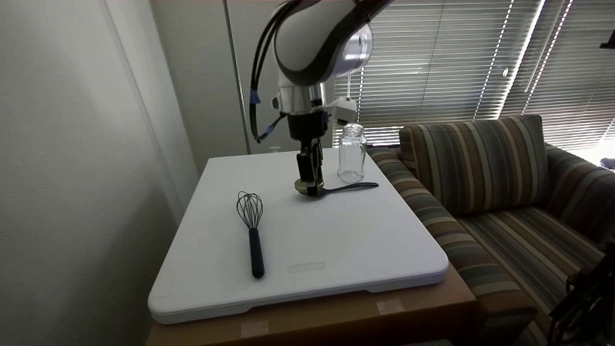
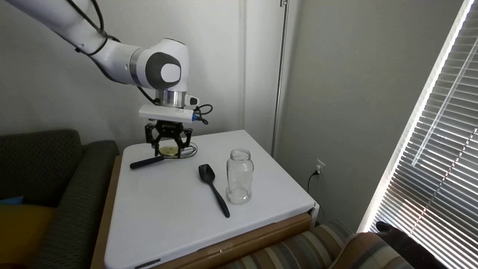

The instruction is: Put the lid to the jar on the table

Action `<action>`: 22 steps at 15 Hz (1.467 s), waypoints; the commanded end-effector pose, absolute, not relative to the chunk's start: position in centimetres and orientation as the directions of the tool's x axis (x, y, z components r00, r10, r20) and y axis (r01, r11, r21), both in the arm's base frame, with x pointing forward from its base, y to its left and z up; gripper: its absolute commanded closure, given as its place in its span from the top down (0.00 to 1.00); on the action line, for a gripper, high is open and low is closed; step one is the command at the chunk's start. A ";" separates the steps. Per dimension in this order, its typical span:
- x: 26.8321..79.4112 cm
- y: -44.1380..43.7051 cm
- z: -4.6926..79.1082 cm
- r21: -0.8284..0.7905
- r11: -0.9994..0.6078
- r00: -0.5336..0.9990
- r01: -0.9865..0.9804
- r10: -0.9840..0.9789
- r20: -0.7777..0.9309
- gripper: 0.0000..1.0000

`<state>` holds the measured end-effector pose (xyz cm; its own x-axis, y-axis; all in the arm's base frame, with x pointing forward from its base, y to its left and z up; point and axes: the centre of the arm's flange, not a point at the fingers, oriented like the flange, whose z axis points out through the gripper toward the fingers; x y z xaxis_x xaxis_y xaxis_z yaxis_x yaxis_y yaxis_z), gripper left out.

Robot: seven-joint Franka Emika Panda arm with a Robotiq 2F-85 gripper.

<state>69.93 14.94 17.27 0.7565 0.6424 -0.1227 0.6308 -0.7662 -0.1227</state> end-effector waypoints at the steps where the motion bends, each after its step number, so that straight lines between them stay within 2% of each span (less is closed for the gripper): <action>1: 68.1 16.6 14.0 -0.087 -0.782 0.765 0.617 0.622 -0.167 0.46; 9: 68.8 18.2 7.5 0.012 -0.914 0.910 0.406 0.402 -0.100 0.46; 17: 67.9 18.4 5.3 0.051 -0.954 0.952 0.296 0.290 -0.097 0.46; 19: 67.9 18.3 5.5 0.041 -0.957 0.954 0.288 0.283 -0.100 0.93; 22: 67.8 17.9 5.6 0.020 -0.959 0.954 0.283 0.278 -0.115 1.00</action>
